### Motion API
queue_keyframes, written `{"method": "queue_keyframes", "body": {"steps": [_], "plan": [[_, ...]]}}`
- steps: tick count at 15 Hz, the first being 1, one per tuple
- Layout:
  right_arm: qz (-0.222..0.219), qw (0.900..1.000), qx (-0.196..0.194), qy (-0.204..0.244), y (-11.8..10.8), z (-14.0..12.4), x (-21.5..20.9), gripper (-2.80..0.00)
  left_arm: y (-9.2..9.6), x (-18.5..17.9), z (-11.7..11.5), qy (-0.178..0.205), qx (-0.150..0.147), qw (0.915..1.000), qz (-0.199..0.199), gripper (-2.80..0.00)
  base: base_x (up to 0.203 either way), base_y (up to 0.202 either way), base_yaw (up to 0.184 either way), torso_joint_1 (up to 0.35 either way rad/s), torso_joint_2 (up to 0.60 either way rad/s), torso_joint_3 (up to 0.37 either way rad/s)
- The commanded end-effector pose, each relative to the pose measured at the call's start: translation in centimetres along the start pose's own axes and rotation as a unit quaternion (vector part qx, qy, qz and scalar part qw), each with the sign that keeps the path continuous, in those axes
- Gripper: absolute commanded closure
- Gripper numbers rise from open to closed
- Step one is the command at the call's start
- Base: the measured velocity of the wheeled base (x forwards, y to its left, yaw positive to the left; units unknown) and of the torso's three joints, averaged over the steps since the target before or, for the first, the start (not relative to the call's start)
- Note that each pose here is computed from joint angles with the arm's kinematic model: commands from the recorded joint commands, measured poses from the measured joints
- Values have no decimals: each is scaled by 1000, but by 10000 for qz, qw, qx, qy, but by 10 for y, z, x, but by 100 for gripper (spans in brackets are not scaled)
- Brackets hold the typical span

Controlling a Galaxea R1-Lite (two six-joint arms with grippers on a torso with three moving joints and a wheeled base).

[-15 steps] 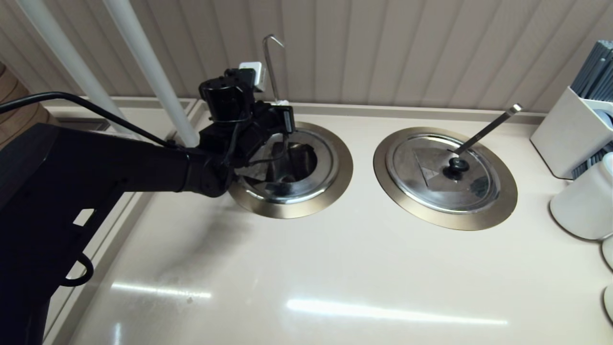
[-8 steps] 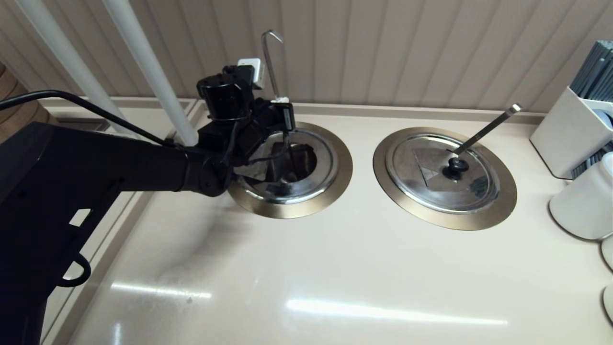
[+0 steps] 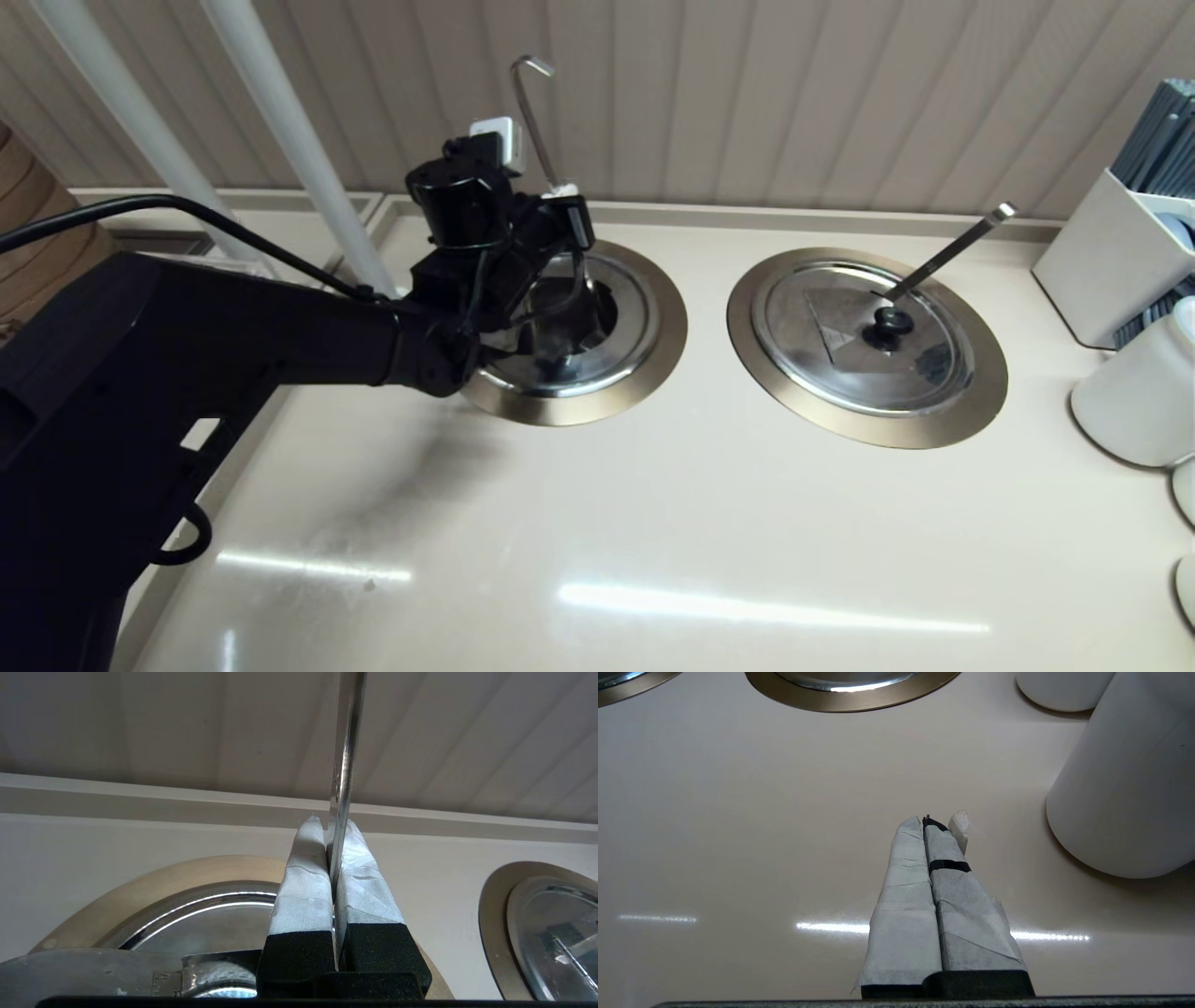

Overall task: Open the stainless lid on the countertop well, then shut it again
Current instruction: Stir with a spoon

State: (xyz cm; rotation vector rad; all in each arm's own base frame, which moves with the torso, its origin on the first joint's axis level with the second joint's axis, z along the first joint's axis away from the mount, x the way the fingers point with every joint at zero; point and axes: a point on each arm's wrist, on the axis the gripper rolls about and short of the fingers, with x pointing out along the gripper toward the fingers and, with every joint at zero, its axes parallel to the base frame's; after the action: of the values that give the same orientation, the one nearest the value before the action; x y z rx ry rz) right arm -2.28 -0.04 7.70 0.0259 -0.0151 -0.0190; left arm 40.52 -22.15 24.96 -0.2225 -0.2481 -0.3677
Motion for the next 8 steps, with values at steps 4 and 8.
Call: {"method": "queue_keyframes", "body": {"steps": [4,8], "plan": [[-5,10000,1,21,0,-1,0,0,0,-5,0,386,29,9992,-8,0,0,0,0,0,0,0],[-5,10000,1,21,0,-1,0,0,8,-11,3,1029,148,9946,-62,0,0,0,0,0,0,0]]}}
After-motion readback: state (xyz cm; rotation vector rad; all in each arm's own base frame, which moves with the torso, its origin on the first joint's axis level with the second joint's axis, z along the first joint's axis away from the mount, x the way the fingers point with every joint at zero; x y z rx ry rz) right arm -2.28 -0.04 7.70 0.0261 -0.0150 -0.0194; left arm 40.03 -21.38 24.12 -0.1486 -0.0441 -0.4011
